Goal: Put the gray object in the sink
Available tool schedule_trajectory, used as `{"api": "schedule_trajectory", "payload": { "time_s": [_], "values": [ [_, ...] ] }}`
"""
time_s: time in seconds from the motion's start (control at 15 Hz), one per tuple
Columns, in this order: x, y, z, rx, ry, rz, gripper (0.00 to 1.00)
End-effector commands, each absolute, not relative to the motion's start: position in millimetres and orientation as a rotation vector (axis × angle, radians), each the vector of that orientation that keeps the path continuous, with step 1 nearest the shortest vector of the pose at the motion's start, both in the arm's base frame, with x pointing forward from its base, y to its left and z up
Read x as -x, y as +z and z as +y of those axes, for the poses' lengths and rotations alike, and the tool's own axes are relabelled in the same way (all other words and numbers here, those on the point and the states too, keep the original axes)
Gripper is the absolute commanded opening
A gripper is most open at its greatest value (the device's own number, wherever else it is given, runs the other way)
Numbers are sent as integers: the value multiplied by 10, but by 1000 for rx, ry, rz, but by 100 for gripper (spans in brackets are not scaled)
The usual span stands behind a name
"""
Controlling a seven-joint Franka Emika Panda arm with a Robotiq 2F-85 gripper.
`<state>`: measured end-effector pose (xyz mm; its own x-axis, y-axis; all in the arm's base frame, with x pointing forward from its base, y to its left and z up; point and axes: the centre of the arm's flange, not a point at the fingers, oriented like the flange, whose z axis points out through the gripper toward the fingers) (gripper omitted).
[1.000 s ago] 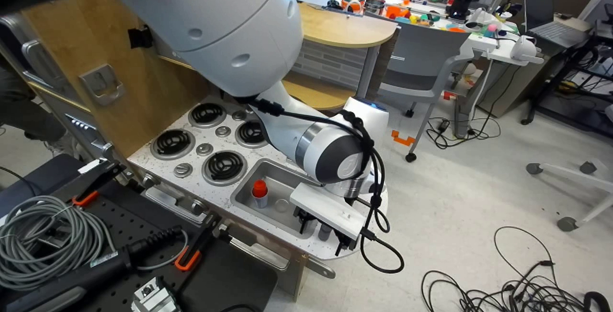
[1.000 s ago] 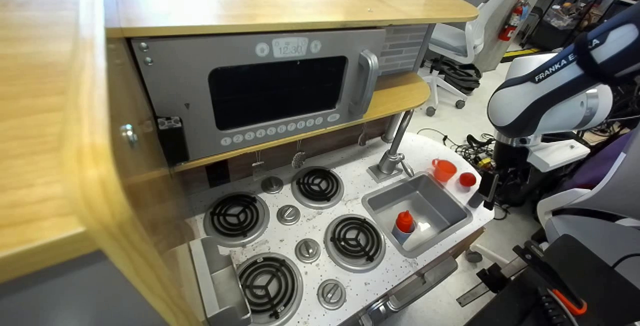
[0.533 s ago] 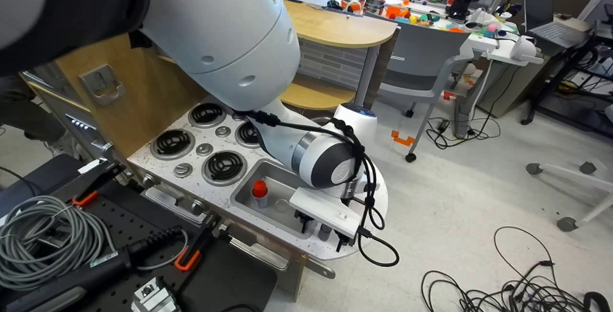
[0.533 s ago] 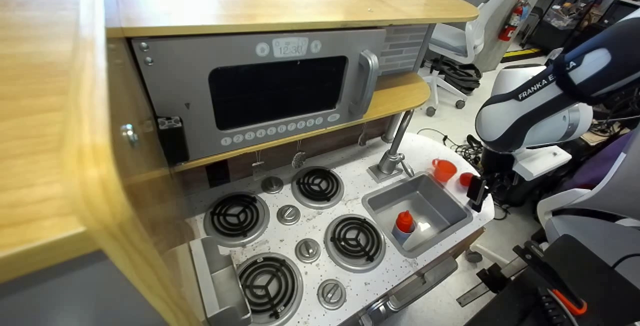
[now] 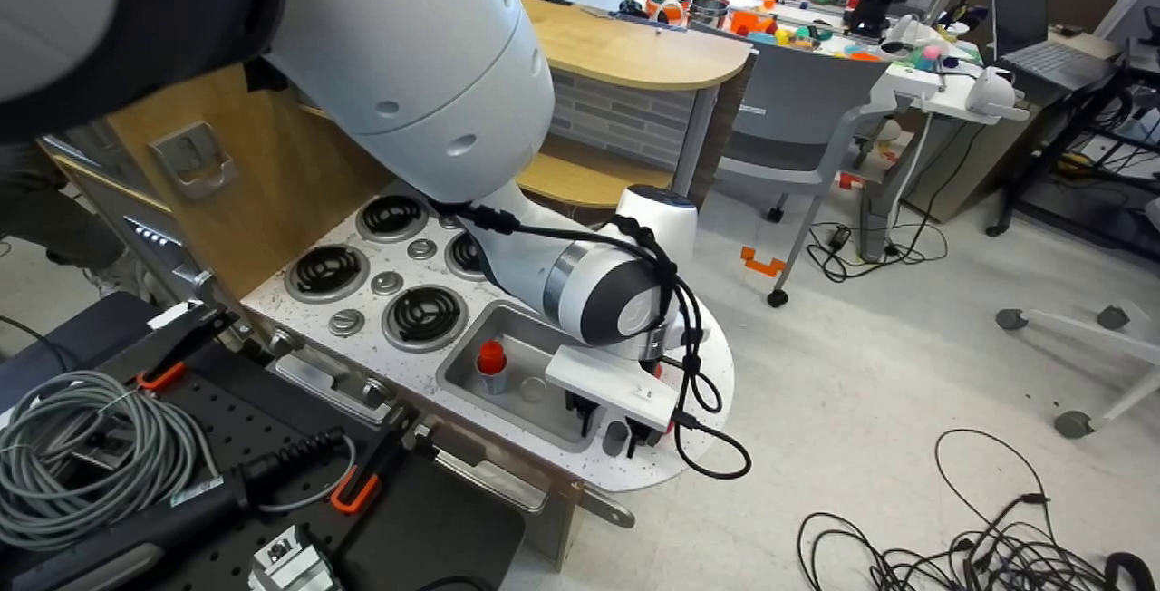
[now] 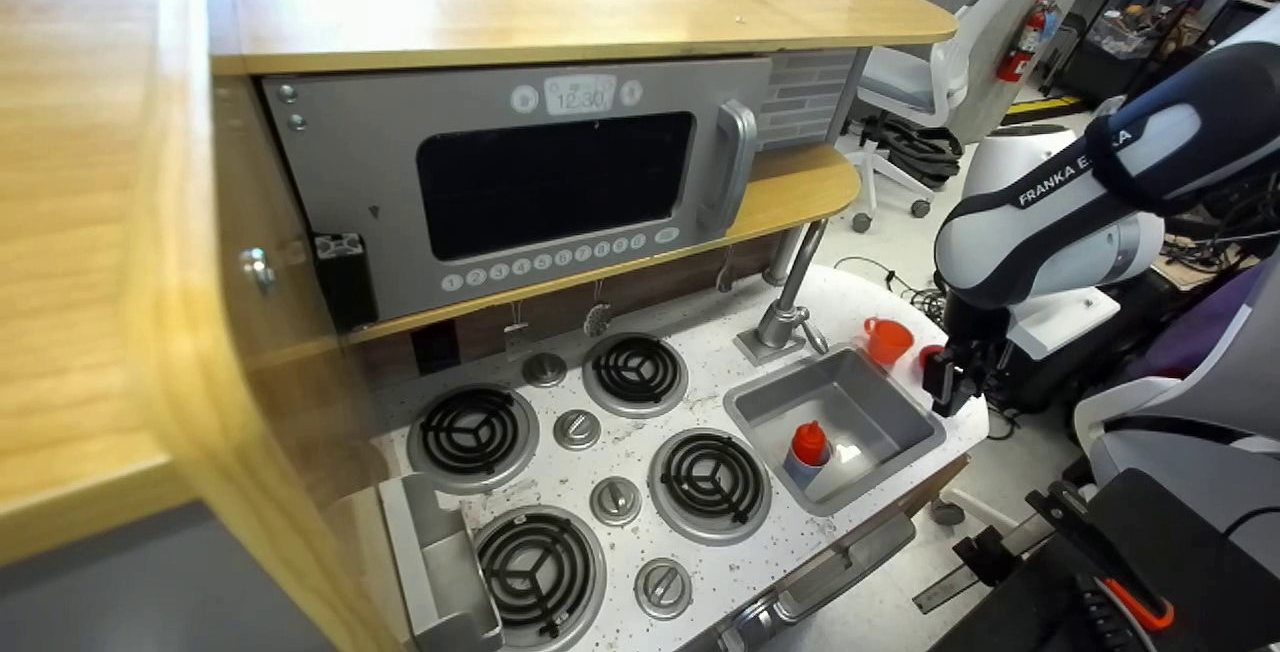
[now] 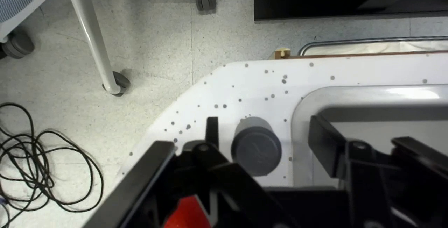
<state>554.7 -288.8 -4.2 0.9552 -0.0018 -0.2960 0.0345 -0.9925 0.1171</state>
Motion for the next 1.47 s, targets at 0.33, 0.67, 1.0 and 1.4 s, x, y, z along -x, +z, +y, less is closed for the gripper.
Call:
{"api": "schedule_trajectory", "payload": {
  "time_s": [0.33, 0.67, 1.0, 1.4],
  "values": [
    [-5673, 21, -2821, -2950, -422, 1, 8],
    [-5791, 70, -2556, -2977, -402, 19, 8],
    [-5976, -17, -2186, -2993, -437, 40, 8],
    [-6068, -188, -1996, -2983, -449, 56, 8]
  ]
}}
